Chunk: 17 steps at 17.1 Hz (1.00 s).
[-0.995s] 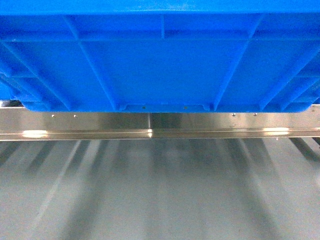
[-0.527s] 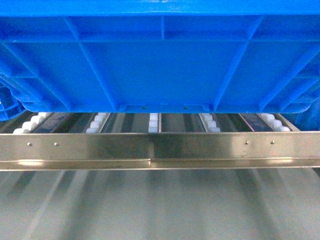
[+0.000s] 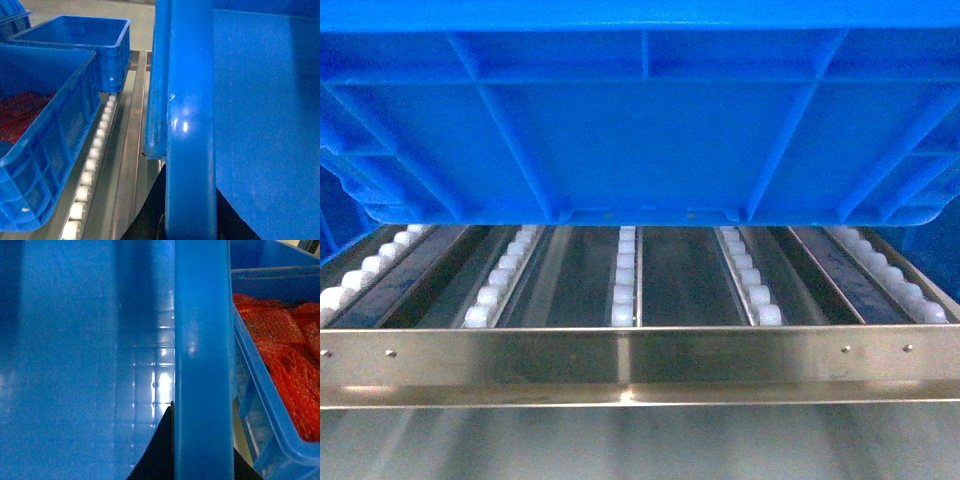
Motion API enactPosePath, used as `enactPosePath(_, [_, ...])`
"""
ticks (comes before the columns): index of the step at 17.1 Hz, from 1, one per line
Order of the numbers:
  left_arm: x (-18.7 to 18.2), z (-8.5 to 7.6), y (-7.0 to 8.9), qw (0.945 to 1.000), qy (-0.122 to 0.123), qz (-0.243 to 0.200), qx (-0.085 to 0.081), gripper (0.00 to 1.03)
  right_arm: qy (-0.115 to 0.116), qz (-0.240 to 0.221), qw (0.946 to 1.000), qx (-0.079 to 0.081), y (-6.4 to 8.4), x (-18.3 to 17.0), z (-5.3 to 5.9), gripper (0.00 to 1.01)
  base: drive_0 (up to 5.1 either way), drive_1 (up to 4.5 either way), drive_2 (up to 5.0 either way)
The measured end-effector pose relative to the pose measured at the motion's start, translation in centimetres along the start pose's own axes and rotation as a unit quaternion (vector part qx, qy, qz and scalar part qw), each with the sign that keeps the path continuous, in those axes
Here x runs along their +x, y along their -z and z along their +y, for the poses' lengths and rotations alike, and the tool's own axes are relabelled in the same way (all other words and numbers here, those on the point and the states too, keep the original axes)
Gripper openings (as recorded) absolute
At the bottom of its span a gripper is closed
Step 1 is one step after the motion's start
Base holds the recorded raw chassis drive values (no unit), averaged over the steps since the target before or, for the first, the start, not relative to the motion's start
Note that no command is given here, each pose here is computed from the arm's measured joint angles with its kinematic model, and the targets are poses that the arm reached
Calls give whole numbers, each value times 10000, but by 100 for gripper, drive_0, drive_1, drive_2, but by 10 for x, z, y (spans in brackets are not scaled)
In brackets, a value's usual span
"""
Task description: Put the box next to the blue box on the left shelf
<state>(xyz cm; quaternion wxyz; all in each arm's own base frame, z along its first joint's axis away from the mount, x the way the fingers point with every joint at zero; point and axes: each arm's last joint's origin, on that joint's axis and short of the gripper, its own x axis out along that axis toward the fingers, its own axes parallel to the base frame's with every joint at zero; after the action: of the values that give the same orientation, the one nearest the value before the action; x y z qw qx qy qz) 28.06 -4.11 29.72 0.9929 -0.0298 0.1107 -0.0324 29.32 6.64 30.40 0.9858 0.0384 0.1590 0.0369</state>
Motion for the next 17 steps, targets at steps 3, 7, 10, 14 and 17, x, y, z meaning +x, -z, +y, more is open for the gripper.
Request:
enactPosePath(3, [0, 0, 0, 10000, 0, 2, 2, 6, -1, -7, 10000, 1, 0, 0, 0, 7, -5, 409, -418])
enactPosePath(7, [0, 0, 0, 10000, 0, -4, 2, 6, -1, -9, 10000, 1, 0, 0, 0, 7, -7, 407, -420])
enactPosePath(10, [1, 0, 1, 10000, -4, 30, 4, 6, 2, 26, 10000, -4, 1, 1, 0, 7, 0, 0, 0])
enactPosePath(14, [1, 0, 1, 10000, -4, 19, 5, 6, 0, 13, 10000, -2, 1, 1, 0, 7, 0, 0, 0])
enactPosePath(17, [1, 0, 1, 10000, -4, 19, 7, 6, 0, 15, 10000, -2, 1, 1, 0, 7, 0, 0, 0])
